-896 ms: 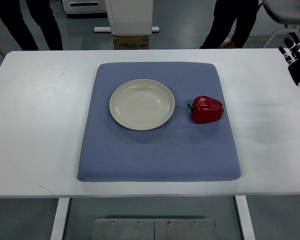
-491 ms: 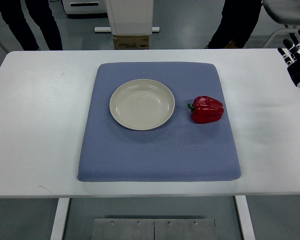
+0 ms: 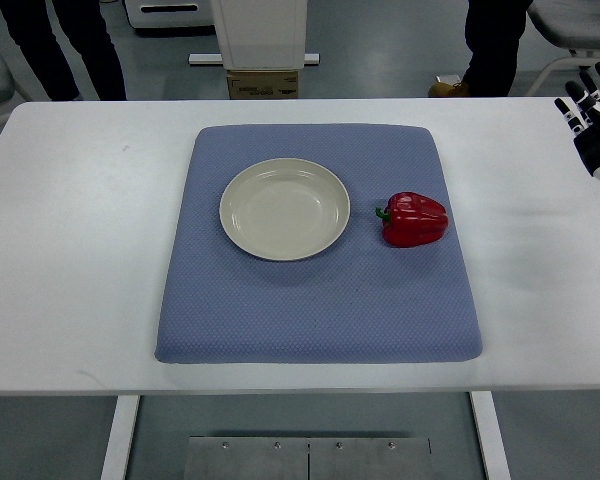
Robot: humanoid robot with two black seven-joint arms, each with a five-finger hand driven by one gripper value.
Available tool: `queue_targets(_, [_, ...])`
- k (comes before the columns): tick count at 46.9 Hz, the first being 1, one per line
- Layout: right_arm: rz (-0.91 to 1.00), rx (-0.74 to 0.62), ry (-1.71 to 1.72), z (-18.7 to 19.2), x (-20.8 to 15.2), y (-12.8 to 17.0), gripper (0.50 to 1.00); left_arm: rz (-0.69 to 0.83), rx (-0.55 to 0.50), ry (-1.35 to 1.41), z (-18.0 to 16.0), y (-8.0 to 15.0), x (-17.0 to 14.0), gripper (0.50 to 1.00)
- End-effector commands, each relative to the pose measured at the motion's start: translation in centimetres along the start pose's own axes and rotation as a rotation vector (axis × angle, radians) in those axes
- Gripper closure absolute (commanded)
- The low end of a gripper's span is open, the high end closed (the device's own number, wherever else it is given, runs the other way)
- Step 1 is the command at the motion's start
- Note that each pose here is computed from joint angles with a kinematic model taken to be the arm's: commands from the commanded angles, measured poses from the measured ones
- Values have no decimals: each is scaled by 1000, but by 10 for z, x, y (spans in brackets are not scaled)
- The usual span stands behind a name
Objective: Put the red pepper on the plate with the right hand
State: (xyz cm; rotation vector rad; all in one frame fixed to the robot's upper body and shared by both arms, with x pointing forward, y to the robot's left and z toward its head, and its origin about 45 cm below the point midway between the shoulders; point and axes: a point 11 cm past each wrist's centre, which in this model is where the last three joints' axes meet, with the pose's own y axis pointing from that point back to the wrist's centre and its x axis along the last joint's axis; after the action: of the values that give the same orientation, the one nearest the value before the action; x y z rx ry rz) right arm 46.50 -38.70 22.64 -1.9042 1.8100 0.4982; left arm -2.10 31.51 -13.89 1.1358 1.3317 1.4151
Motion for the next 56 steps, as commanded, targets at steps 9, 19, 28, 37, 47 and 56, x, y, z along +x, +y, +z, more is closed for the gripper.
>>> queue_targets(9, [-3, -8, -10, 7, -2, 0, 500, 0, 0, 0, 0, 0, 0, 500])
queue_targets(19, [5, -10, -9, 7, 0, 2, 500, 0, 0, 1, 0, 0, 0, 500])
queue_targets(28, [5, -7, -9, 7, 0, 1, 500, 0, 1, 0, 0, 0, 0, 500])
queue_targets(37, [9, -6, -10, 6, 1, 2, 500, 0, 0, 0, 0, 0, 0, 500])
queue_targets(47, [-13, -30, -47, 28, -16, -2, 500, 0, 0, 1, 0, 0, 0, 500])
queue_targets(56, [-8, -59, -19, 39, -18, -1, 500, 0, 0, 0, 0, 0, 0, 500])
